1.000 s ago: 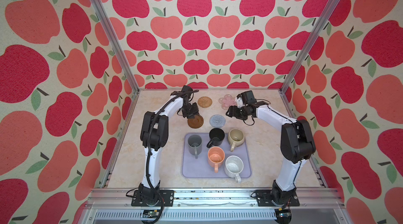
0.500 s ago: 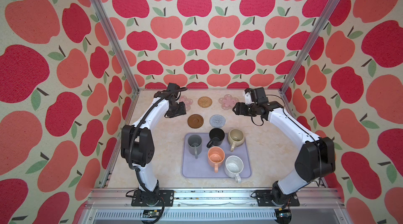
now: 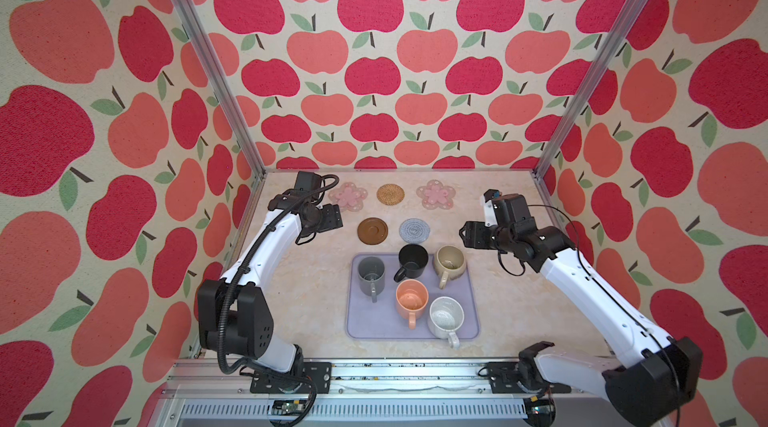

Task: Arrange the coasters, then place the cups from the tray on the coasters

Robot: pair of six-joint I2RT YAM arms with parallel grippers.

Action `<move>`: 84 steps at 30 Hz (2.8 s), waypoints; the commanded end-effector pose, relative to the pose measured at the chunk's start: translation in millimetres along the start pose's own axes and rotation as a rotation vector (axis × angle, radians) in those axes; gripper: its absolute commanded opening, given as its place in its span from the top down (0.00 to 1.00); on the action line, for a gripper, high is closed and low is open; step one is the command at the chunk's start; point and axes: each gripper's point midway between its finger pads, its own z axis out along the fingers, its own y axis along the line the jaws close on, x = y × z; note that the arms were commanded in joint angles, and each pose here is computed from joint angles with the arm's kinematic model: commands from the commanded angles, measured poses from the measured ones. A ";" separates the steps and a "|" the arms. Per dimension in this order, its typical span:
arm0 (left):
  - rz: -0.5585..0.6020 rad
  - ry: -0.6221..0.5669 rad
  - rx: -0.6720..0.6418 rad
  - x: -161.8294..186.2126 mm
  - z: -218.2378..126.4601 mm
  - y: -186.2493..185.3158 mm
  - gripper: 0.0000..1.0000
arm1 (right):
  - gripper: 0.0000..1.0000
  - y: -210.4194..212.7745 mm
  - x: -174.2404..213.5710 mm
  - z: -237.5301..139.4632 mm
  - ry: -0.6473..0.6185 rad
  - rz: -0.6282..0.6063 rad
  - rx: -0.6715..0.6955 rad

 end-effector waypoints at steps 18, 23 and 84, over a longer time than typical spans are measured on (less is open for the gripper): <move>-0.063 -0.021 -0.012 19.5 -3.1 14.6 0.14 | 0.28 32.8 99.7 9.9 0.234 -0.051 0.112; -0.073 -0.013 -0.009 22.3 -1.8 15.5 0.14 | 0.28 45.6 106.9 26.1 0.276 -0.079 0.108; -0.177 0.022 0.030 34.4 5.5 24.0 0.16 | 0.60 11.4 142.2 82.5 0.372 -0.080 0.158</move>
